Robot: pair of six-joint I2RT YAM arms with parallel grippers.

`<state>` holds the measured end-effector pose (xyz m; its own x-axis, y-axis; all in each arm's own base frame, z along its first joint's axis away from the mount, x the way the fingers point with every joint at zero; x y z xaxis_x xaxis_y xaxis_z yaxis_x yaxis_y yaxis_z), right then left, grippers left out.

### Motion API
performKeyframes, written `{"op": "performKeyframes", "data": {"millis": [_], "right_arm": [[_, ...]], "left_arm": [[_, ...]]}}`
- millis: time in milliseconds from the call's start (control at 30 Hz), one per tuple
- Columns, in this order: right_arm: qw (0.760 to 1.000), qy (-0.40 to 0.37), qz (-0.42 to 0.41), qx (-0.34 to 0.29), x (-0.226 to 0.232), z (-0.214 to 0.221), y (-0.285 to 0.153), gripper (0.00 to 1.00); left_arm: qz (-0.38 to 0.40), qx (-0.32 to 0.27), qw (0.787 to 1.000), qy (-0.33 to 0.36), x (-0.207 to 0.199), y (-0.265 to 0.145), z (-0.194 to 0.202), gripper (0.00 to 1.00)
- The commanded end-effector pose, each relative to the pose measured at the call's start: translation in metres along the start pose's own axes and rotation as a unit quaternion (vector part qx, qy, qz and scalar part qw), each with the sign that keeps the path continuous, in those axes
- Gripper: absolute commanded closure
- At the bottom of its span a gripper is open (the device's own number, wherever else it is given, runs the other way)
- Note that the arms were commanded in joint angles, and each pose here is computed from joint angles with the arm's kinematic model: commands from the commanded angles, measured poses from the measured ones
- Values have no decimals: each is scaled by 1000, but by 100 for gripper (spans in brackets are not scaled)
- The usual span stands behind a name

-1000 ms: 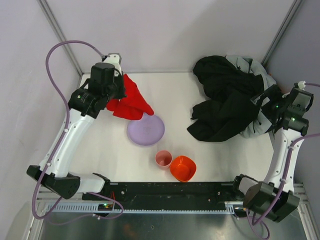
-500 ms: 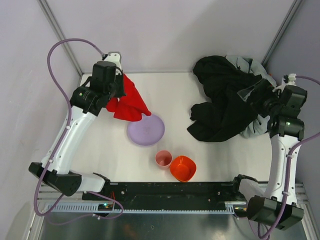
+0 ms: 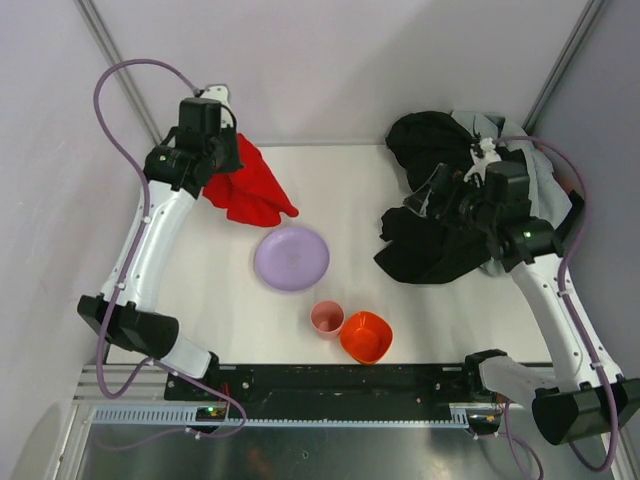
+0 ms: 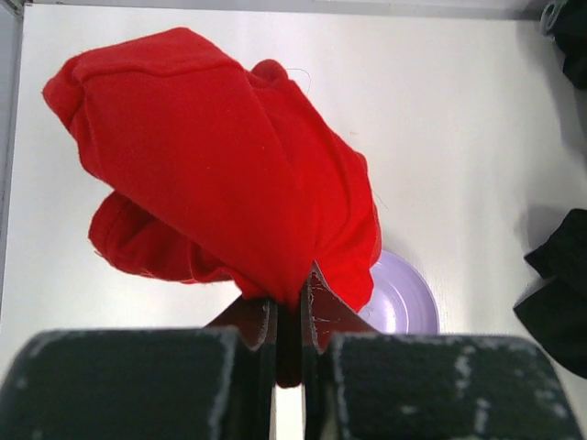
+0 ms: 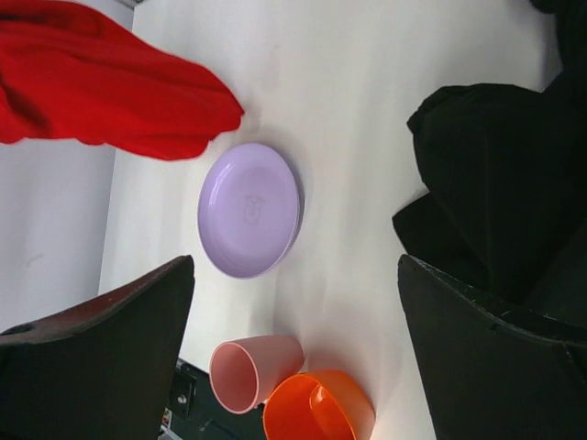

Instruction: Pick out a specific cloth from the pile

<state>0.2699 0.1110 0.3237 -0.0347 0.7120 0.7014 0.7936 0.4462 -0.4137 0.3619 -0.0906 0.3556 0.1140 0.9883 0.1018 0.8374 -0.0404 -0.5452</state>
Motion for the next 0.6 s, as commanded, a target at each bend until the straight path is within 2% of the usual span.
{"op": "performKeyframes", "data": {"millis": [0, 300, 567], "right_arm": [[1000, -22, -8, -1, 11, 4, 16, 4], [999, -13, 9, 44, -1, 28, 40, 4], [998, -11, 29, 52, -10, 32, 46, 5]], "left_arm": [[-6, -76, 997, -23, 26, -21, -40, 99], [-55, -81, 993, -66, 88, -40, -27, 99], [-51, -48, 995, -68, 90, -29, -2, 99]]}}
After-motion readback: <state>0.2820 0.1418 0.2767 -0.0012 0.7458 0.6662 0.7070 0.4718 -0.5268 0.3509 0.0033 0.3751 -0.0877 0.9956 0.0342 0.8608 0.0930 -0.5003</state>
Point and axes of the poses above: each gripper's point midway between its finger pads, its own y axis out along the fingers, its own x axis along the line the jaws close on, z = x × y, the point moved 4 cm from there along -y, back along the fingers, and after that the axes turned 11 degrees about y, right-handed, at the moved point
